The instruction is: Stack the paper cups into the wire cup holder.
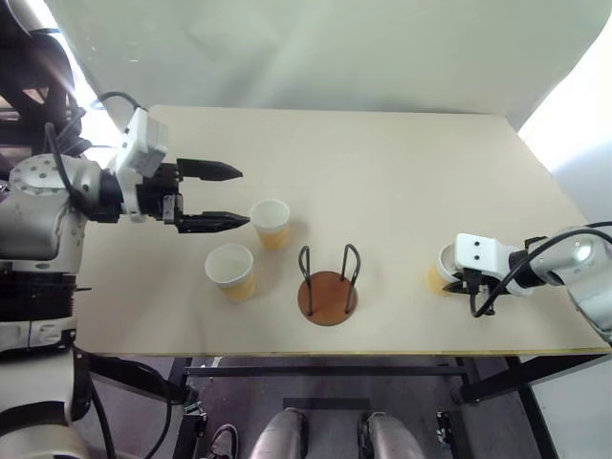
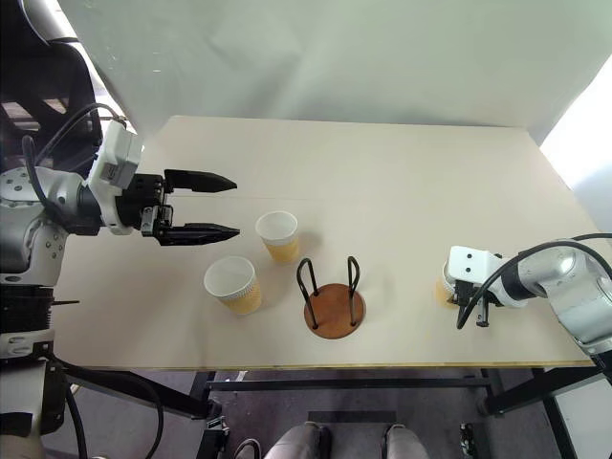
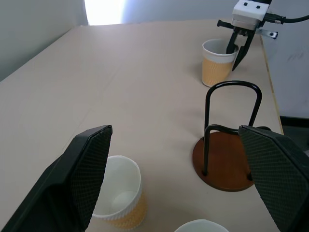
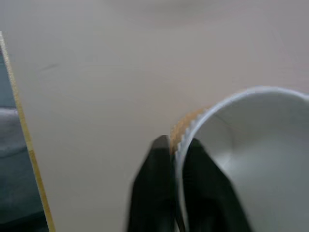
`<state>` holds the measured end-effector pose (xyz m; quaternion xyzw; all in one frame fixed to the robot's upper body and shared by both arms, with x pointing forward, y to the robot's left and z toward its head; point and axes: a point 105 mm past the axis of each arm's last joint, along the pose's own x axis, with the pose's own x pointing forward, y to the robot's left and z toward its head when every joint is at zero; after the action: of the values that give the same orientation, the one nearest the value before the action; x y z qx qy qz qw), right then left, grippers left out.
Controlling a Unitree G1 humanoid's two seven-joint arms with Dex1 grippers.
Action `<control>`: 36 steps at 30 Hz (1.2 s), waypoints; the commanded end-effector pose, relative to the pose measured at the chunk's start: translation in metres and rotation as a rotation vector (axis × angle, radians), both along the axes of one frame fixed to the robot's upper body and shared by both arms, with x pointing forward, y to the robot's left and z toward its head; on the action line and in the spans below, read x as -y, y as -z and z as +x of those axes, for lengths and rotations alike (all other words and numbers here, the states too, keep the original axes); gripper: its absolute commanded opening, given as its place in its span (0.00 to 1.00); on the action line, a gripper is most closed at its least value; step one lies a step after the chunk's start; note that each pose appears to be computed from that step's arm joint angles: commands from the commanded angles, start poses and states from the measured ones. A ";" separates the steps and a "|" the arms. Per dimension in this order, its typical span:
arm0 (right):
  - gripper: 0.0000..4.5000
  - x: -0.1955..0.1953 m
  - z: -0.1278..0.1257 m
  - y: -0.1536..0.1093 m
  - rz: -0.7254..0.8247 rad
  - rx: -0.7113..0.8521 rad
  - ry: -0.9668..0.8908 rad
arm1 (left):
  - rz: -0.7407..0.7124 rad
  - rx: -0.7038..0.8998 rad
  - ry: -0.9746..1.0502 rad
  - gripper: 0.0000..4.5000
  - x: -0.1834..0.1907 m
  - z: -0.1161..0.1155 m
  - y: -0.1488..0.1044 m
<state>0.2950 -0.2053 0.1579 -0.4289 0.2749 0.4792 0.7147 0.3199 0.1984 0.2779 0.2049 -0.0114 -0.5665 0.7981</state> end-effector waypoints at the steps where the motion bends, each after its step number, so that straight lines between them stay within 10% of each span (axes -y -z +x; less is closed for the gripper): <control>1: 0.01 -0.015 -0.010 -0.055 0.057 0.103 -0.088 | -0.007 0.057 0.014 1.00 0.000 -0.005 -0.014; 11: 0.01 -0.119 -0.049 -0.159 0.385 0.230 -0.429 | 0.112 -0.012 0.171 1.00 -0.002 -0.034 -0.010; 36: 0.01 -0.178 -0.039 -0.092 0.380 0.018 -0.453 | 0.163 -0.143 0.140 1.00 -0.023 -0.065 0.017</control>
<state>0.2619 -0.0315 0.2479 -0.3317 0.0871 0.6606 0.6679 0.2632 0.2218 0.2493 0.2082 0.0920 -0.6256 0.7461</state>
